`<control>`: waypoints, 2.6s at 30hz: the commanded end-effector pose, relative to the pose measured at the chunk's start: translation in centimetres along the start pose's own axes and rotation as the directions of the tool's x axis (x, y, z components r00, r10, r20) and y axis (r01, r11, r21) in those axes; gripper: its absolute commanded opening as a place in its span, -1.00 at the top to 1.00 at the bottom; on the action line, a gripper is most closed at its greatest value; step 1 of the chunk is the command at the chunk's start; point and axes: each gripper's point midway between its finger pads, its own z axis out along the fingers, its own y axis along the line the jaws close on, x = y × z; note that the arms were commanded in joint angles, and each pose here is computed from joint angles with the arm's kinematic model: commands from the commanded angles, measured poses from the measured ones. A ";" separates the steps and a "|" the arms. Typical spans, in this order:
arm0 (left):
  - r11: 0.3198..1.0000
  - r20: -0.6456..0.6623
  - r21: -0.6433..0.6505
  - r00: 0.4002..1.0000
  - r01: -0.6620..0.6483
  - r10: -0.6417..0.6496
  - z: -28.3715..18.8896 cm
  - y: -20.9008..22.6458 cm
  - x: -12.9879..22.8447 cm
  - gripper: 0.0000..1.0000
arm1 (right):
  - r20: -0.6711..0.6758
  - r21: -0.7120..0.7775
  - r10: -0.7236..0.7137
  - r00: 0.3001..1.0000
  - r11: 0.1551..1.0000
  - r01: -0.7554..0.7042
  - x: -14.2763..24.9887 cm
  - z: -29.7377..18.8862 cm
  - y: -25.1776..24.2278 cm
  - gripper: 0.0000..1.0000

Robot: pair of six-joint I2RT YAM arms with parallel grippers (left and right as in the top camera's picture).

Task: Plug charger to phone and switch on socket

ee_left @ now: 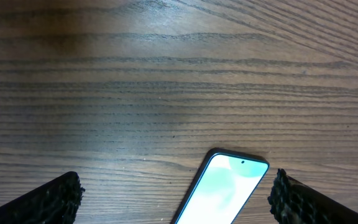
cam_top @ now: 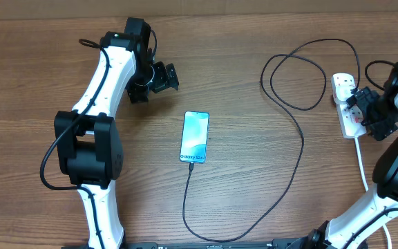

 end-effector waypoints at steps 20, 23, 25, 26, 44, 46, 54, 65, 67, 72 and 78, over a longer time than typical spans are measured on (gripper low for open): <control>1.000 0.022 0.005 1.000 -0.022 0.022 -0.7 -0.4 -0.2 -1.00 | 0.082 -0.096 -0.506 0.859 0.854 0.512 0.6 -3.2 4.2 -1.00; 1.000 0.022 0.005 1.000 -0.022 0.022 -0.7 -0.4 -0.2 -0.99 | 0.089 -0.086 -0.505 0.859 0.855 0.511 0.4 -3.2 4.2 -1.00; 1.000 0.022 0.006 1.000 -0.022 0.022 -0.7 -0.4 -0.2 -0.99 | 0.089 -0.086 -0.504 0.859 0.855 0.511 0.4 -3.2 4.1 -1.00; 1.000 0.022 0.006 1.000 -0.022 0.022 -0.7 -0.4 -0.2 -0.99 | 0.089 -0.086 -0.504 0.859 0.855 0.511 0.4 -3.2 4.1 -1.00; 1.000 0.022 0.005 1.000 -0.022 0.022 -0.7 -0.4 -0.2 -0.99 | 0.089 -0.086 -0.505 0.859 0.855 0.511 0.4 -3.2 4.1 -1.00; 1.000 0.022 0.005 1.000 -0.022 0.022 -0.7 -0.4 -0.2 -1.00 | 0.089 -0.086 -0.504 0.859 0.855 0.511 0.4 -3.2 4.1 -1.00; 1.000 0.022 0.006 1.000 -0.022 0.022 -0.7 -0.4 -0.2 -0.99 | 0.089 -0.086 -0.504 0.859 0.855 0.511 0.4 -3.2 4.1 -1.00; 1.000 0.022 0.005 1.000 -0.022 0.022 -0.7 -0.4 -0.2 -0.99 | 0.089 -0.086 -0.504 0.859 0.855 0.511 0.4 -3.2 4.1 -1.00; 1.000 0.022 0.005 1.000 -0.022 0.022 -0.7 -0.4 -0.2 -0.99 | 0.089 -0.086 -0.504 0.859 0.855 0.511 0.4 -3.2 4.1 -1.00; 1.000 0.022 0.005 1.000 -0.022 0.022 -0.7 -0.4 -0.2 -0.99 | 0.089 -0.086 -0.505 0.859 0.855 0.511 0.4 -3.2 4.1 -1.00; 1.000 0.022 0.005 1.000 -0.022 0.022 -0.7 -0.4 -0.2 -0.99 | 0.089 -0.086 -0.504 0.859 0.855 0.511 0.4 -3.2 4.1 -1.00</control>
